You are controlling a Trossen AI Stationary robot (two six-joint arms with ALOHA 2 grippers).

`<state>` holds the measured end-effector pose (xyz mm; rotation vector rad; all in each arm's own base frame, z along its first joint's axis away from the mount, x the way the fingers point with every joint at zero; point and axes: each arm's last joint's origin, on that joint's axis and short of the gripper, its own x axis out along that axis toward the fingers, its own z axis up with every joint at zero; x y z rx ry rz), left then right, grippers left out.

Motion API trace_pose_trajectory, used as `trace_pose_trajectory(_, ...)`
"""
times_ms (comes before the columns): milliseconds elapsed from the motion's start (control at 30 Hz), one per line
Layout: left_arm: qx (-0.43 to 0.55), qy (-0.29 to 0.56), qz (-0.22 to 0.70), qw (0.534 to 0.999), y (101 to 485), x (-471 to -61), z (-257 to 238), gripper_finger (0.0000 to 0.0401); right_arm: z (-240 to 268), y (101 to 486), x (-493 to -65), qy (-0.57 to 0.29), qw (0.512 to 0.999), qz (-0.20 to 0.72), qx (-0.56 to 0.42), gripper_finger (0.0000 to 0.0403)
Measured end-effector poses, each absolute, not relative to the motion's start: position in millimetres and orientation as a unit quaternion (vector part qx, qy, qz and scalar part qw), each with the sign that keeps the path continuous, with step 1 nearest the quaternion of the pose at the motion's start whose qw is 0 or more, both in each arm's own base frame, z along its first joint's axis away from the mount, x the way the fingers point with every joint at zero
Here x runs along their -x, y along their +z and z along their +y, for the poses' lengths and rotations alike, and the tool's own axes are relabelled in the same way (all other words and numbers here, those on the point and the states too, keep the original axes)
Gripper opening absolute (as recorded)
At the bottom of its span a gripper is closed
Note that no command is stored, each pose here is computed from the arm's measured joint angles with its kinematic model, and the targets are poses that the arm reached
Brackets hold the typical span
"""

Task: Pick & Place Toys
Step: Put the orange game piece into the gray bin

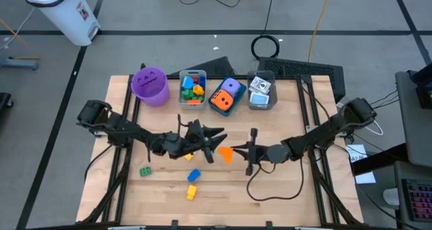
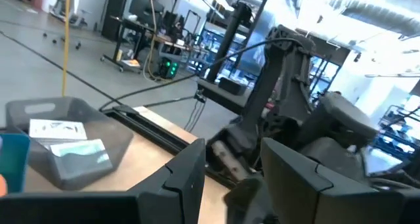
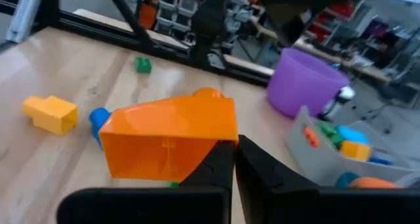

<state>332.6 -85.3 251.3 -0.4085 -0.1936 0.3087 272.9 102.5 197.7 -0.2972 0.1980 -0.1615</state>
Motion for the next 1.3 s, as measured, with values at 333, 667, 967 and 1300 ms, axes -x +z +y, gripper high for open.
trace_pose_trajectory(333,0.214,0.182,-0.057,0.958,240.8,-341.2,-52.6,0.0152,102.6,204.4,-271.1,-0.092,0.971,0.086,0.202,0.0)
trace_pose_trajectory(667,0.291,0.033,-0.009,0.956,237.2,-349.5,-5.0,0.0152,95.5,211.4,-273.4,-0.133,0.95,0.073,0.271,0.0)
trace_pose_trajectory(967,0.327,-0.059,0.021,0.943,237.2,-348.7,18.9,0.0152,79.9,214.5,-278.5,-0.165,0.933,0.076,0.311,0.0)
trace_pose_trajectory(1300,0.327,-0.102,0.044,0.938,235.9,-346.3,35.1,0.0152,65.9,224.2,-282.3,-0.198,0.911,0.052,0.358,0.0)
